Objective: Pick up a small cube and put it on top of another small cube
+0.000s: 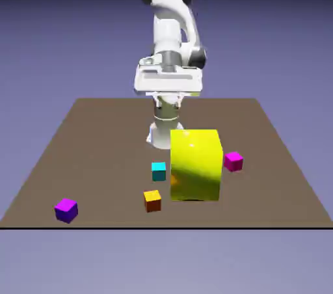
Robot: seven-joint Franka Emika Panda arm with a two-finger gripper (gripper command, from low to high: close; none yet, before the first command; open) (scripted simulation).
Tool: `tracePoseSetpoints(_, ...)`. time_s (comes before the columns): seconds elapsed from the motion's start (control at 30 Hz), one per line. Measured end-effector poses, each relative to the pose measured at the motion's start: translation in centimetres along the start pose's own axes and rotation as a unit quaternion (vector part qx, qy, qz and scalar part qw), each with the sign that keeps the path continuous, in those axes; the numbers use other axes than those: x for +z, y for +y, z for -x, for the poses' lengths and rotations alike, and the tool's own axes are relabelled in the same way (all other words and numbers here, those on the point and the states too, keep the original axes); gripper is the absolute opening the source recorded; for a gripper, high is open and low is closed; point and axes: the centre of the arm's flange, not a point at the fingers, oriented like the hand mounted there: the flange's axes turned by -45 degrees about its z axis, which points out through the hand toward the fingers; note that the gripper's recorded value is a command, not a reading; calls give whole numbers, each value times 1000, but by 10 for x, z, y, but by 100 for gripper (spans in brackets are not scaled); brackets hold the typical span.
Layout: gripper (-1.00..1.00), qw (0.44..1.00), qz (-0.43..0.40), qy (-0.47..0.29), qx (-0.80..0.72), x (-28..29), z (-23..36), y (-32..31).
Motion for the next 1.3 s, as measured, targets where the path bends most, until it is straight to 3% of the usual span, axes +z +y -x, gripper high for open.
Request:
tracePoseSetpoints(0.23,0,953,-24,-173,-247,72,45,-145)
tracePoseSetpoints(0.43,0,864,-19,-250,-437,96,113,-249)
tracePoseSetpoints(0.67,0,747,17,-338,-573,118,189,-316)
tracePoseSetpoints(0.93,0,612,69,-363,-700,114,270,-383)
tracePoseSetpoints(1.3,0,482,138,-312,-807,76,355,-462)
